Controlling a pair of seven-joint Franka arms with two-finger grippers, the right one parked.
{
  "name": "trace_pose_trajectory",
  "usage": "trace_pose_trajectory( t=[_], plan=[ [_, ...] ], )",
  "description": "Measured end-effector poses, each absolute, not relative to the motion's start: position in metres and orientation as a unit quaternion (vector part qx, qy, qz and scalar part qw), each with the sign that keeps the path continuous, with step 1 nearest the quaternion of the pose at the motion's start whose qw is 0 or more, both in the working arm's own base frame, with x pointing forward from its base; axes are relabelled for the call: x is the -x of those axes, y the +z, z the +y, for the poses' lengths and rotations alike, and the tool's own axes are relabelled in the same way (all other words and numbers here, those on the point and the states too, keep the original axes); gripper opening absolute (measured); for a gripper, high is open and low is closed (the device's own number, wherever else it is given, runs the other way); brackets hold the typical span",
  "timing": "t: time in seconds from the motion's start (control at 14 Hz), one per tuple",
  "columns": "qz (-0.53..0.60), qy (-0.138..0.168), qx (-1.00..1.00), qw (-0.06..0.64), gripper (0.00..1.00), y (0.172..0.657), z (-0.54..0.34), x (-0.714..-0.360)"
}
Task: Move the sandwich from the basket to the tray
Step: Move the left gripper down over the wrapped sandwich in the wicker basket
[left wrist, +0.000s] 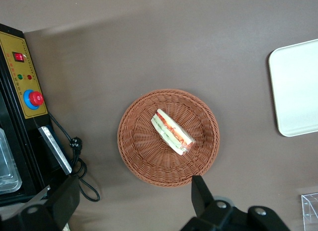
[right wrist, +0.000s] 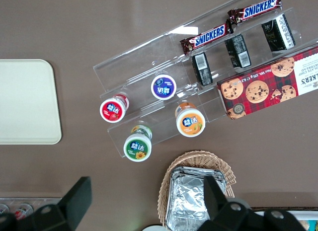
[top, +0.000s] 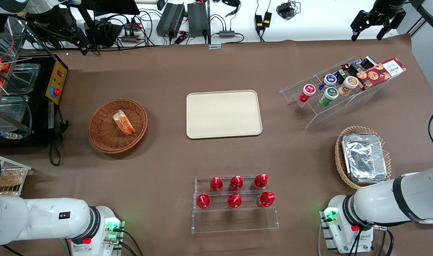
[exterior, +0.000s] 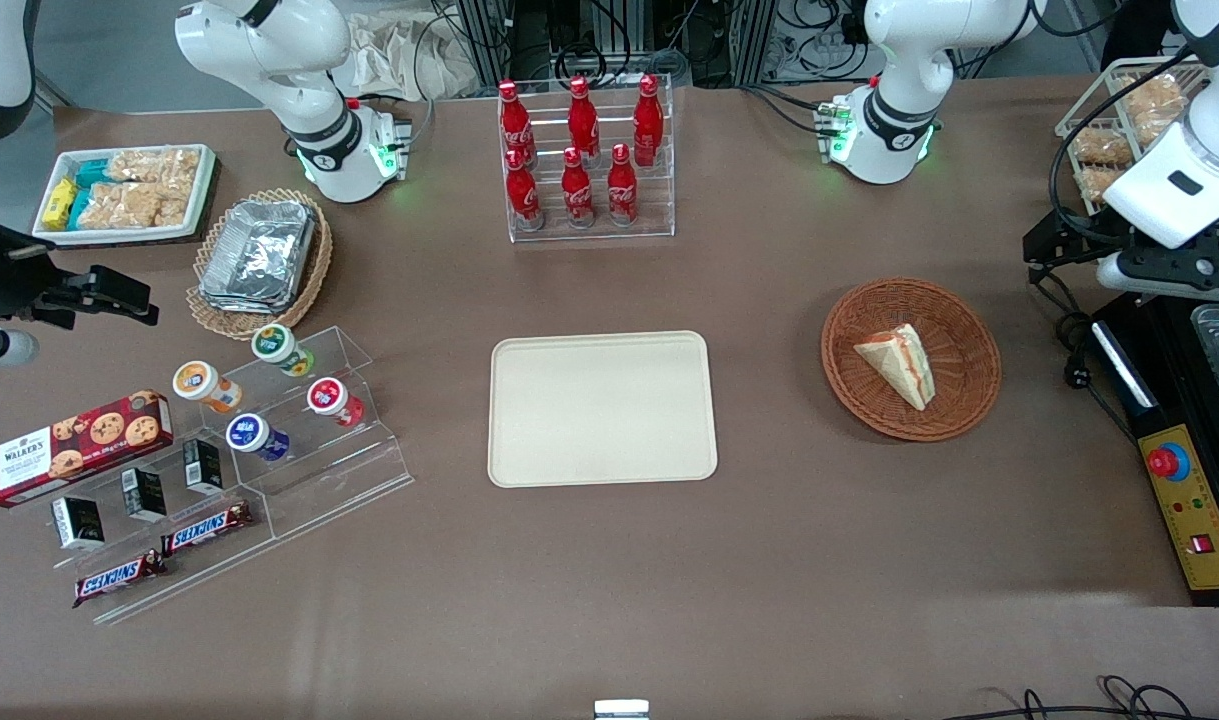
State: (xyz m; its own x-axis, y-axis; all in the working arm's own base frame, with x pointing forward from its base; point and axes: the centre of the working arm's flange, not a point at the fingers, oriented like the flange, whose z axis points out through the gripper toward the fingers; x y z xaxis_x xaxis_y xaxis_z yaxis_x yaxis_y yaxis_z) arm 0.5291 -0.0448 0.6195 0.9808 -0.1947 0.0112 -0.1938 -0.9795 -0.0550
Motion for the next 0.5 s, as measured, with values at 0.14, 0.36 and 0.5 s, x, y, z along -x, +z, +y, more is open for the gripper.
trace_pose_trajectory(
  t=[0.14,0.36,0.5],
  plan=[
    [0.094,-0.001,0.995,0.026,1.0,0.616,-0.045,-0.53],
    [0.044,0.01,0.999,0.026,1.0,0.608,-0.045,-0.533],
    [-0.058,0.027,0.998,0.027,1.0,0.587,-0.052,-0.539]
  ],
)
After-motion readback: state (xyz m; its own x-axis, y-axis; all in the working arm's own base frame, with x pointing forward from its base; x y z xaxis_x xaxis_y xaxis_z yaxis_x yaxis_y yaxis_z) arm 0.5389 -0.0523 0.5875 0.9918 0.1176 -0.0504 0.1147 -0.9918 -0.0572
